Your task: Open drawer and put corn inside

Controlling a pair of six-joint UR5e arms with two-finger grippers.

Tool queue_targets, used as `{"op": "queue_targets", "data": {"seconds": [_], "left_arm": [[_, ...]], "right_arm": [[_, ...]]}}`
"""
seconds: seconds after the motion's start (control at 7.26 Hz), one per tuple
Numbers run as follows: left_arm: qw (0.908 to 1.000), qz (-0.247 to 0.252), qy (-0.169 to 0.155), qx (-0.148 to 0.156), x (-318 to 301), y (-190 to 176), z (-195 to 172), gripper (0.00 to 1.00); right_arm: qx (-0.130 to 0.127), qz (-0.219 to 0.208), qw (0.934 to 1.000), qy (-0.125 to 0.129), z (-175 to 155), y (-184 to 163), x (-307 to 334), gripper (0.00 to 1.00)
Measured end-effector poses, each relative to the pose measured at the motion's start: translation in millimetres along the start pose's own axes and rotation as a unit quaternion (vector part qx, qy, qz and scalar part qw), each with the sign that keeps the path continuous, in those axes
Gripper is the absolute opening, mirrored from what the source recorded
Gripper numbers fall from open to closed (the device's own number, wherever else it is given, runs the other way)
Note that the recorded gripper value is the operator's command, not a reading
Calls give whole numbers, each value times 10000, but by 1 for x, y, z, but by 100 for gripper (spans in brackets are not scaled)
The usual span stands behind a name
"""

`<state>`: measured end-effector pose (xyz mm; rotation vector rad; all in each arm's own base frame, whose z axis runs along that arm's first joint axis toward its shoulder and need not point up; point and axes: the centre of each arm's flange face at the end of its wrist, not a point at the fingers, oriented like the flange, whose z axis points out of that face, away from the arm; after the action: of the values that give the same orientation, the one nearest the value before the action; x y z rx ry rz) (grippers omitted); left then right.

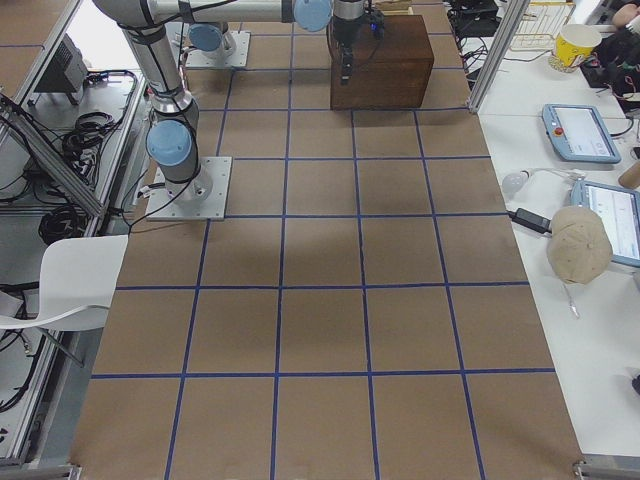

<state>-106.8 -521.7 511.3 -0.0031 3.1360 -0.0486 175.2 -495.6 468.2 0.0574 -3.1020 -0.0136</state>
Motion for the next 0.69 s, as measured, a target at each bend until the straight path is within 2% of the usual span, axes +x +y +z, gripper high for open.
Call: {"op": "queue_targets", "data": {"seconds": [0.69], "left_arm": [[10000,-11,-15,21,0,1,-2,100]], "right_arm": [[0,0,10000,0,0,0,0,100]]}}
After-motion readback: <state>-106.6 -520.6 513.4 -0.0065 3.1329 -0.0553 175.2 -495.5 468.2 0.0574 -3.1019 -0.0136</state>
